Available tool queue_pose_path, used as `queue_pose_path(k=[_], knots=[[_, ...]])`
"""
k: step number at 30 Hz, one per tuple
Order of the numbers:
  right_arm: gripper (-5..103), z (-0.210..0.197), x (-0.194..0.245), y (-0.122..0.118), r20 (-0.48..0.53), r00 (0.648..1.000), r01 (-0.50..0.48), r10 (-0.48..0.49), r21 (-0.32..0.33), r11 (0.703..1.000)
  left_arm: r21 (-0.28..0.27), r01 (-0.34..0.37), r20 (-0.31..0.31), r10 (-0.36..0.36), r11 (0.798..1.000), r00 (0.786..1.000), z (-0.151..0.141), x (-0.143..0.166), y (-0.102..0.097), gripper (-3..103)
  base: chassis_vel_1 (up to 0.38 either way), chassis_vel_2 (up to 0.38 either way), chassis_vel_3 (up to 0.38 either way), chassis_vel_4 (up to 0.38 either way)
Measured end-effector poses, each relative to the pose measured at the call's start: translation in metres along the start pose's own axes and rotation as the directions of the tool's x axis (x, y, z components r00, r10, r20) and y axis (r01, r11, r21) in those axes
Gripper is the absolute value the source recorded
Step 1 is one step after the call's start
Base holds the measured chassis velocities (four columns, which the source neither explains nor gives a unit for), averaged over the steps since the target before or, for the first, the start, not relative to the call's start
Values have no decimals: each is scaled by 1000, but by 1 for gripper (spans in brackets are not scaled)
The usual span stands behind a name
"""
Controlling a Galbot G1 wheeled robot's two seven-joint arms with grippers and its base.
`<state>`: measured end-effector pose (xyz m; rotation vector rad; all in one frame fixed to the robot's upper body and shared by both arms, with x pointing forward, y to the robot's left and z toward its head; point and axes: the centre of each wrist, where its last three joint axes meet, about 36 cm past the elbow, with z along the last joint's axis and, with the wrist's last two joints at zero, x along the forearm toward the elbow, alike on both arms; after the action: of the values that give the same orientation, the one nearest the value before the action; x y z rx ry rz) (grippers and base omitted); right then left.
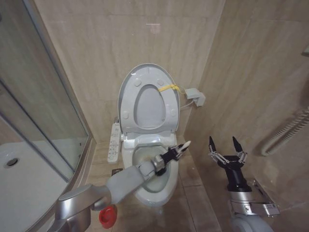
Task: Open the toilet lid, clean the toilet bowl with a toilet brush, close the toilet lid, and flush.
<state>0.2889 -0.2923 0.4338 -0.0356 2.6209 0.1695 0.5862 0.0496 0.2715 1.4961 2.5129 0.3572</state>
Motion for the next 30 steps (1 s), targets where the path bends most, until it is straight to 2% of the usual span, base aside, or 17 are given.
queue_pose_path(k=[1, 3, 4, 6, 7, 9, 11, 14, 16, 17, 19, 20, 22, 24, 25, 27, 30], knots=[[100, -1, 0, 0, 0, 1000, 3, -3, 1, 1000, -20, 4, -27, -4, 1000, 1000, 11, 8, 8, 19, 0, 0, 0, 0], [100, -1, 0, -1, 0, 1000, 4, -4, 3, 1000, -27, 6, -34, -7, 1000, 999, 15, 11, 11, 19, 0, 0, 0, 0], [100, -2, 0, -2, 2, 1000, 3, -3, 6, 1000, -21, 5, -20, -5, 1000, 1000, 10, 5, 8, 19, 0, 0, 0, 0], [100, -2, -1, -2, 4, 1000, 0, 0, 6, 1000, 22, -9, 55, 8, 1000, 998, -21, -23, -12, 19, 0, 0, 0, 0], [100, -2, -1, -2, 4, 1000, 0, 0, 6, 1000, 22, -9, 55, 8, 1000, 998, -21, -23, -12, 19, 0, 0, 0, 0], [100, -1, 0, -1, 2, 1000, -5, 5, 3, 1000, 44, -22, 107, 17, 999, 994, -43, -40, -22, 19, 0, 0, 0, 0], [100, -1, 1, -1, 0, 1000, -6, 6, 3, 1000, 35, -20, 92, 17, 999, 996, -37, -34, -18, 19, -31, -63, -32, -40], [100, -1, 1, -2, -1, 1000, -2, 2, 5, 1000, -32, -20, -18, 19, 999, 1000, 9, 10, 6, 19, -11, -21, -1, -1], [100, -2, 1, -3, -1, 1000, 0, 0, 7, 1000, -41, -22, -29, 20, 999, 999, 14, 16, 9, 19, 0, 0, 0, 0], [100, -2, 0, -4, 0, 1000, 2, -2, 10, 1000, -37, -19, -13, 19, 999, 1000, 9, 12, 8, 19, 49, 81, 24, 46], [100, -3, -2, -6, 2, 1000, 3, -3, 14, 1000, -13, -22, 54, 23, 1000, 998, -21, -14, 1, 19, 42, 68, 12, -7], [100, -3, -2, -6, 2, 1000, 3, -3, 14, 1000, -13, -22, 54, 23, 1000, 998, -21, -14, 1, 19, 44, 55, 12, -17], [100, -2, -1, -7, 0, 1000, 1, -1, 16, 1000, 7, -43, 107, 42, 999, 993, -48, -33, -9, 19, 0, 0, 0, 0], [100, -2, -1, -8, 0, 1000, -1, 1, 16, 1000, 1, -44, 65, 44, 999, 997, -34, -19, -6, 19, -52, -37, -15, -28], [100, -2, -1, -8, 0, 1000, -1, 1, 16, 1000, 1, -44, 65, 44, 999, 997, -34, -19, -6, 19, -52, -37, -18, -28], [100, -3, -1, -8, 1, 1000, 0, 0, 14, 1000, -31, -38, -24, 38, 999, 999, 2, 12, 6, 19, -15, -33, -9, 1], [100, -4, -2, -9, 0, 1000, 7, -7, 16, 1000, -40, -32, -47, 30, 999, 998, 10, 20, 10, 19, 0, 0, 0, 0]])
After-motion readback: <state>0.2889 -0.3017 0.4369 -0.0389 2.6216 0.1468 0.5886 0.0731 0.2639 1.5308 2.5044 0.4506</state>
